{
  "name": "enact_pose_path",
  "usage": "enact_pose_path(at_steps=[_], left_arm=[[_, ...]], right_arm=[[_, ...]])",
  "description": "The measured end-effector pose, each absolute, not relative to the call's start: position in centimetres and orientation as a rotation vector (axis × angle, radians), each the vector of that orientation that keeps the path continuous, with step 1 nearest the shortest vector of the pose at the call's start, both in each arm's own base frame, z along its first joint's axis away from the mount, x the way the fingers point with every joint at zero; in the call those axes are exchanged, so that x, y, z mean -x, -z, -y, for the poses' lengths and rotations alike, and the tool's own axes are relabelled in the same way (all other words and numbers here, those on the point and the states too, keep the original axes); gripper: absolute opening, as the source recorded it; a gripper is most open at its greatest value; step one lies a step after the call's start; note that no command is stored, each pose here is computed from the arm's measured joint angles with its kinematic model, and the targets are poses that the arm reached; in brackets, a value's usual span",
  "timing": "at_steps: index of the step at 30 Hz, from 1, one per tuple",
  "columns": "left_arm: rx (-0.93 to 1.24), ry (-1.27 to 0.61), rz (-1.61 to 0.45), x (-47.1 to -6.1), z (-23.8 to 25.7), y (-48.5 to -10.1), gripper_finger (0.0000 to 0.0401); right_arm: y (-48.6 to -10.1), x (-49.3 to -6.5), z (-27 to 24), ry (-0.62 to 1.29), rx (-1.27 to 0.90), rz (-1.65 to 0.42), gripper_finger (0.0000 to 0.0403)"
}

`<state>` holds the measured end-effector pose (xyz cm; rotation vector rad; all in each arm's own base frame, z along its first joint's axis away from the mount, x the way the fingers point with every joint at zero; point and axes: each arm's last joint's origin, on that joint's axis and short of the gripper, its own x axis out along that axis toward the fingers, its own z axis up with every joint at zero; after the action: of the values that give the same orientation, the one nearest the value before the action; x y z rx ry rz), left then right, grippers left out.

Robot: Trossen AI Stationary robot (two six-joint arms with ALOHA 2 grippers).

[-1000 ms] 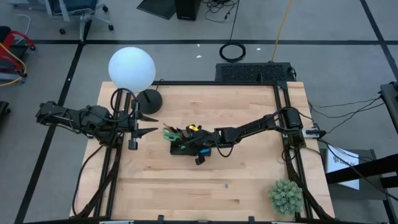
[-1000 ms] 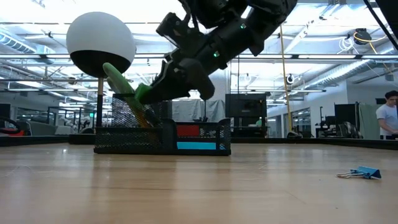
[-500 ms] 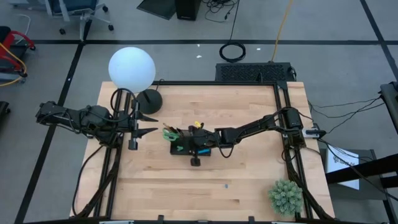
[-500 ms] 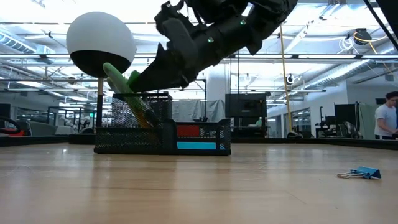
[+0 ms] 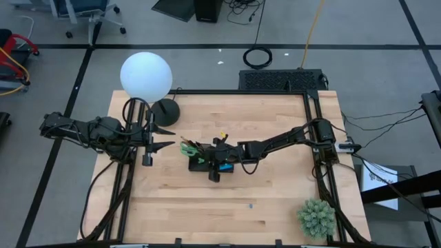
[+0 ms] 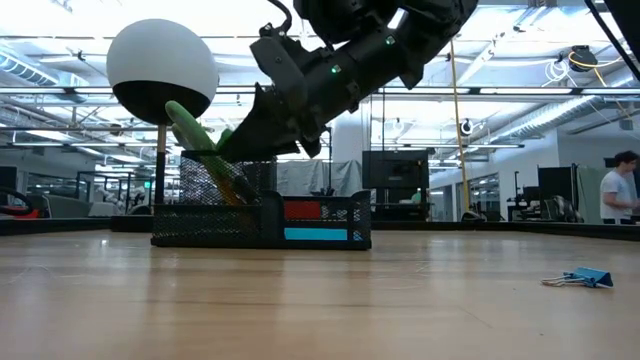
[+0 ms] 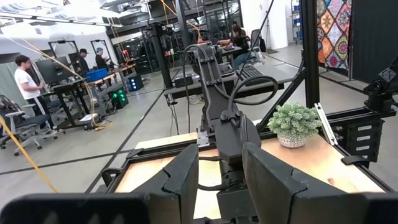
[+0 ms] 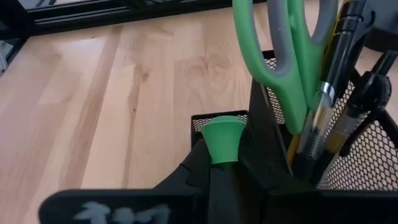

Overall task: Pick and place office supplies into organizer
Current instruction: Put the green eraser into the black desk organizer

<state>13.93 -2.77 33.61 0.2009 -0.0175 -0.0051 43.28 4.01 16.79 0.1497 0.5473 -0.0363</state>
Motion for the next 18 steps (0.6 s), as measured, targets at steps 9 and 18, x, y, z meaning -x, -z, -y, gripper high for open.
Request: enact_pose_path(at_steps=[9,18], left_arm=[[-0.201,0.005,0.017,-13.93,2.77,-33.61,0.0131],[-0.201,0.005,0.017,-13.93,2.77,-33.61,0.0131]], right_arm=[[-16.59,-43.15,-4.01,0.045,-0.17,-0.572,0.0043],[-16.47,-43.07,-4.04,0.044,-0.171,-0.587,0.0071]])
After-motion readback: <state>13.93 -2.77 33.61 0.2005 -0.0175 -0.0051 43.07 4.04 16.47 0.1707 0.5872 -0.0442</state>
